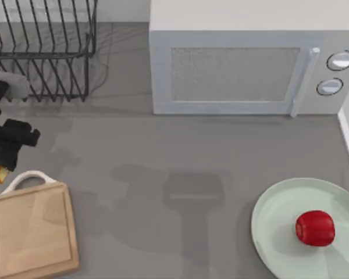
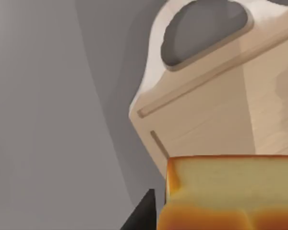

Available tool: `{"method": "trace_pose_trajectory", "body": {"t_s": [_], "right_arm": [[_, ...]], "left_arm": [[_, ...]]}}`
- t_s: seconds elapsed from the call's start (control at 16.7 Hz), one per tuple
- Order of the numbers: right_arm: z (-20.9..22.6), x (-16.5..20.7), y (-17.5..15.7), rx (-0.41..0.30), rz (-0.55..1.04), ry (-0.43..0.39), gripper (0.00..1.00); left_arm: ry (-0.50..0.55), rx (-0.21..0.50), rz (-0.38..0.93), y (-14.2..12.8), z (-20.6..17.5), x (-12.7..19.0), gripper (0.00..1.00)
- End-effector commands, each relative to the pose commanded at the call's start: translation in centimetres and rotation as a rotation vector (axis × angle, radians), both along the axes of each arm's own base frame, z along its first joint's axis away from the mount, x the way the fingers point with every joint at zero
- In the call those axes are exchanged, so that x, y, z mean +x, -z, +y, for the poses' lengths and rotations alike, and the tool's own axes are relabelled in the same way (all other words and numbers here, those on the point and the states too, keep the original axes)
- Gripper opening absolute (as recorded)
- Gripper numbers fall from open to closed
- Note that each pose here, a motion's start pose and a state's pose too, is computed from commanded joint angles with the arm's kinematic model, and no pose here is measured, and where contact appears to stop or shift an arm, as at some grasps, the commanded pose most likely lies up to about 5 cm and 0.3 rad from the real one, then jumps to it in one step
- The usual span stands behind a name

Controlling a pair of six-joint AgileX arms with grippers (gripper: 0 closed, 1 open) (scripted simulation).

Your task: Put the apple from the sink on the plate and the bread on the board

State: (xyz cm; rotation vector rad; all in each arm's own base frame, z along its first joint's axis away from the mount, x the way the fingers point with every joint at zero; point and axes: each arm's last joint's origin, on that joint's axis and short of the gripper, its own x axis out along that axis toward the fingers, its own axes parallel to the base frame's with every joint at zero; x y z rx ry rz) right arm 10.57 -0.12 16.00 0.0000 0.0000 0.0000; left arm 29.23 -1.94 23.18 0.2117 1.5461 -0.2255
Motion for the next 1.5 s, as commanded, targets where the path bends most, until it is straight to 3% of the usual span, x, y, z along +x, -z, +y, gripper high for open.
{"method": "trace_pose_trajectory", "body": {"t_s": [0.3,0.72,1.5], "right_arm": [[0.0,0.0,0.0,0.000,0.000,0.000,1.00],[0.0,0.0,0.0,0.000,0.000,0.000,1.00],[0.0,0.0,0.0,0.000,0.000,0.000,1.00]], "left_arm": [[-0.012,0.000,-0.011,0.6,-0.6,-0.3,0.00],[-0.255,0.002,-0.002,4.2,-2.4,-2.5,0.00],[-0.262,0.003,0.002,6.2,-2.9,-2.9,0.00]]}}
